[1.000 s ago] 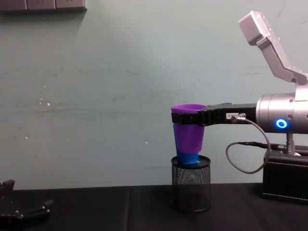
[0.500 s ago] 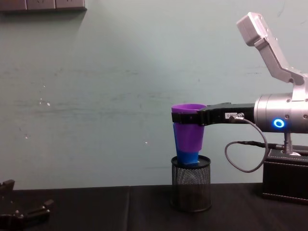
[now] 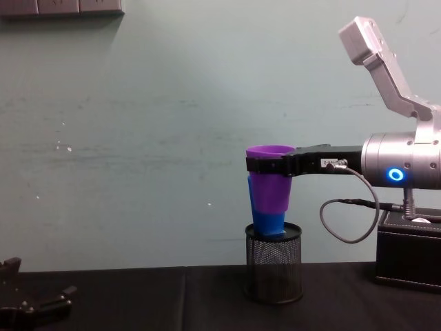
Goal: Pick up one cup with a gripper and tap it against the other cup.
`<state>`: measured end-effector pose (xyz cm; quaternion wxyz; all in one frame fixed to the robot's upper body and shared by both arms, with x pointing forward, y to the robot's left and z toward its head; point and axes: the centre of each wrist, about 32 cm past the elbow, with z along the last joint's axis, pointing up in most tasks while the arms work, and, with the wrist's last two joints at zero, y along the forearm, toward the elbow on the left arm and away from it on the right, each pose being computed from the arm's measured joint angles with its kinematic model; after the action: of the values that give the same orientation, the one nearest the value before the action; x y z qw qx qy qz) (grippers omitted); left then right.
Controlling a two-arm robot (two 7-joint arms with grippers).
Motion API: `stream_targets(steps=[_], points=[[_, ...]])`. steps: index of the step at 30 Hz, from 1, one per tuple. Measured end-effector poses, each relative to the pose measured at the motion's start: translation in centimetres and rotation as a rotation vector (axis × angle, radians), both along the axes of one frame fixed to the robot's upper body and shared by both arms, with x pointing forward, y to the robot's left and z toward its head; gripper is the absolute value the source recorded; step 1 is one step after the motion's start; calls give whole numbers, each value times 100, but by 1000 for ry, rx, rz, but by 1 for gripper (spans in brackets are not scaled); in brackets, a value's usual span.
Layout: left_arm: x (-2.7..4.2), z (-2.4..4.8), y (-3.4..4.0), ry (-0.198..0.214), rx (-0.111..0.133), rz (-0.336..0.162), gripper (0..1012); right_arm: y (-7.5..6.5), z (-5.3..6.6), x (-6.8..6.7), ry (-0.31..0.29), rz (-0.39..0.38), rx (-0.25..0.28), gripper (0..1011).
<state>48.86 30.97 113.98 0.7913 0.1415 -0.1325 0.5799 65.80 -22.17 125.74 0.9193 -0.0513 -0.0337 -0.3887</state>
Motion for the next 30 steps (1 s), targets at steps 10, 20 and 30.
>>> stream_targets(steps=[10, 20, 30], points=[[0, 0, 0, 0, 0, 0, 1005, -19, 5, 32, -7, -7, 6, 726], [0, 0, 0, 0, 0, 0, 1004, -26, 9, 64, -5, -9, 7, 726], [0, 0, 0, 0, 0, 0, 1005, -30, 34, 96, -8, -13, 6, 726]])
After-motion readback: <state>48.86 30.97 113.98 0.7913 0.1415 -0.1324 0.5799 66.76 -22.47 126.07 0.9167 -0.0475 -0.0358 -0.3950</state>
